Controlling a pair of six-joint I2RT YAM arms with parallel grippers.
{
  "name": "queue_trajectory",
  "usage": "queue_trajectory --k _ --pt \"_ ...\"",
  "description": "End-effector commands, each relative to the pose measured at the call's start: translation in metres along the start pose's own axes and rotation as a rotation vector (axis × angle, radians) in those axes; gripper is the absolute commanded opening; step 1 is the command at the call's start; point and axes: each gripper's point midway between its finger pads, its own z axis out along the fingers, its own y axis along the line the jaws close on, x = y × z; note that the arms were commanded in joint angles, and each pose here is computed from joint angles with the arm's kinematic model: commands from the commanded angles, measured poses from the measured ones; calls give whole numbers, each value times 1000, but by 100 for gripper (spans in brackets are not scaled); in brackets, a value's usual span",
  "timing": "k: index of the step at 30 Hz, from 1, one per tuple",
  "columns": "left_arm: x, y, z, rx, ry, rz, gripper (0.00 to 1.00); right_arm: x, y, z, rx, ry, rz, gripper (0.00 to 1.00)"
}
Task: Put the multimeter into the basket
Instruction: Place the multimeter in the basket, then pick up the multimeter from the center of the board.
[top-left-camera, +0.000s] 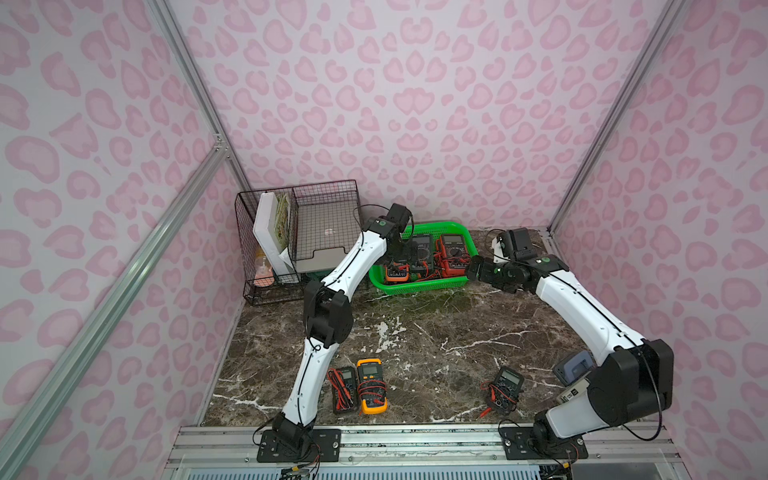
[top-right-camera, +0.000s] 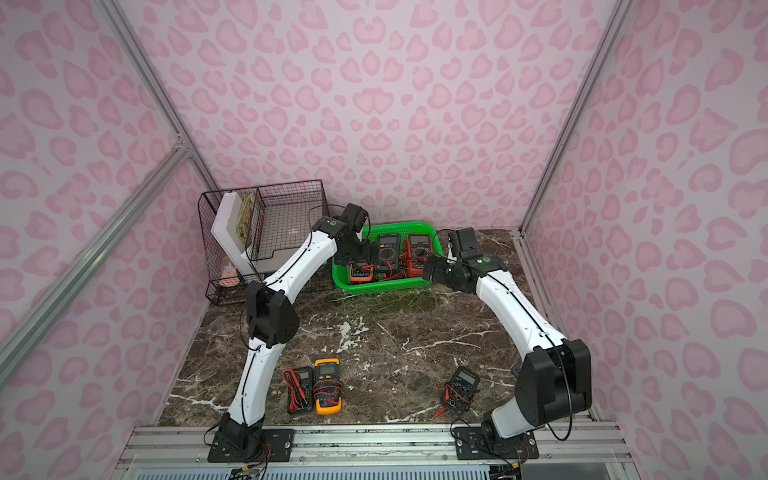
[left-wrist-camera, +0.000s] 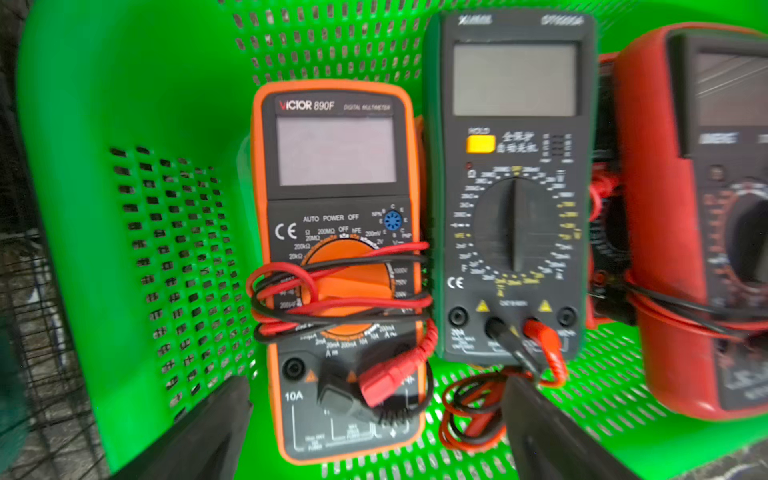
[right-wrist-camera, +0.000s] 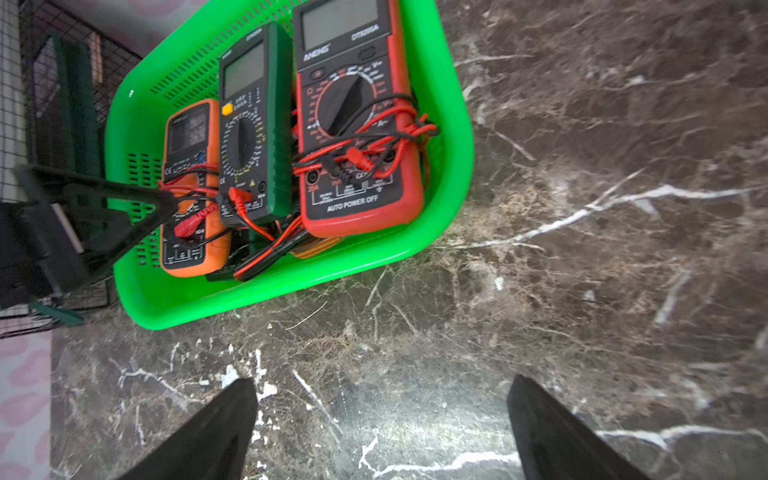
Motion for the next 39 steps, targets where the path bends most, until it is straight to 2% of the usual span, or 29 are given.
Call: queue_trajectory --k 1,11,21,28,39 --pt "-6 -8 -18 34 -24 13 99 -3 -21 -6 120 -21 31 99" --pt "7 -29 -60 108 -21 38 99 26 -36 -6 152 38 62 99" --pt "65 -28 -88 156 105 28 99 86 -58 -14 146 100 155 99" --pt "103 -18 -100 166 134 72 99 136 -86 -27 225 165 220 99" --pt "129 -15 -114 187 167 78 99 195 -108 -44 292 268 307 99"
